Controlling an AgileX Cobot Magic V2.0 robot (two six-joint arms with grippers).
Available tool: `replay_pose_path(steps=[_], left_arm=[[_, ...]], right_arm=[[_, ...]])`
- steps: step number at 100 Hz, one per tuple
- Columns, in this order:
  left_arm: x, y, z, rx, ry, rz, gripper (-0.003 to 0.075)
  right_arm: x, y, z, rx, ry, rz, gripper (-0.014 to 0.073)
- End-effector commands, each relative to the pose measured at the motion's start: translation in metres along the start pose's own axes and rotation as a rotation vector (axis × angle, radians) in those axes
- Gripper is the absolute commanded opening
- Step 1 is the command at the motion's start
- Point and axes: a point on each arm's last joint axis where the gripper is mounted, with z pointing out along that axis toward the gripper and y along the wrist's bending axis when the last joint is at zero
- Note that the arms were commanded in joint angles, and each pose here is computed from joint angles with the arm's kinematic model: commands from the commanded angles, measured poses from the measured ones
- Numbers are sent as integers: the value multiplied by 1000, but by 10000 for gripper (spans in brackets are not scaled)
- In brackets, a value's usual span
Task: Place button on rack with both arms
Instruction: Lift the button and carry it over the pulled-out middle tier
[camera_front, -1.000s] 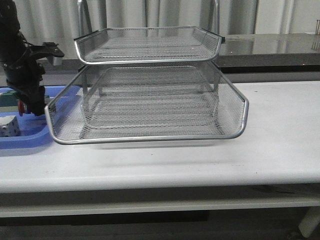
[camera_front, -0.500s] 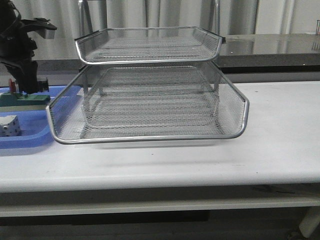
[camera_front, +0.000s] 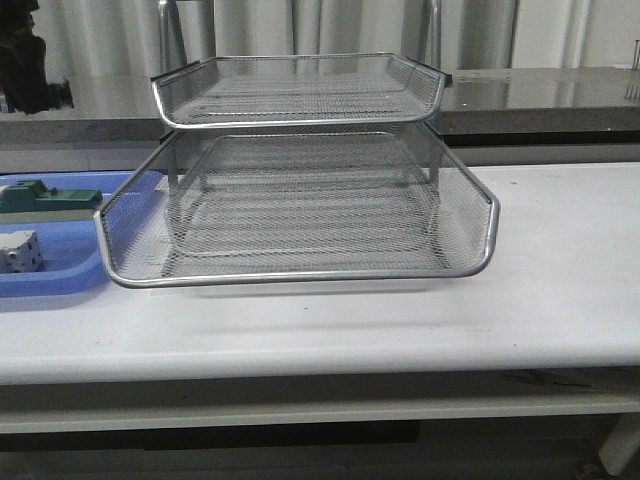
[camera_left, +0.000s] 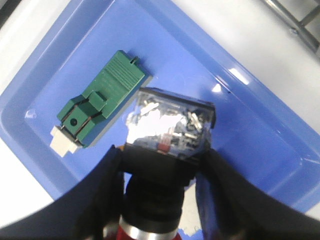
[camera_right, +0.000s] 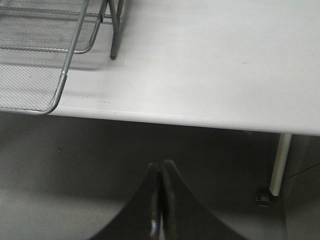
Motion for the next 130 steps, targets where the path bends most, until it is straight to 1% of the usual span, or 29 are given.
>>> replay_pose_path(steps=[1, 20, 36, 55, 69, 82, 100, 118, 130], left_arm=[[3, -5, -55, -35, -61, -22, -21], [20, -23, -79, -15, -44, -18, -21], [22, -43, -102, 10, -84, -3, -21], [14, -76, -129, 53, -154, 24, -21], [5, -109, -144, 84, -190, 106, -21], [-9, -140, -148, 127, -211, 167, -21], [-28, -187, -151, 189, -234, 293, -21], [-44, -225, -134, 252, -207, 386, -21], [-52, -241, -117, 281, -177, 421, -21]], right_arm=[[-13, 0, -8, 7, -92, -10, -68], [-13, 0, -8, 7, -92, -10, -68], [-13, 0, -8, 7, -92, -10, -68], [-13, 0, -8, 7, -92, -10, -68], [-13, 0, -8, 7, -92, -10, -68], [-13, 0, -8, 7, -92, -10, -68], [-13, 0, -8, 7, -92, -10, -68], [-13, 0, -8, 7, -92, -10, -68], [-13, 0, -8, 7, -92, -10, -68]])
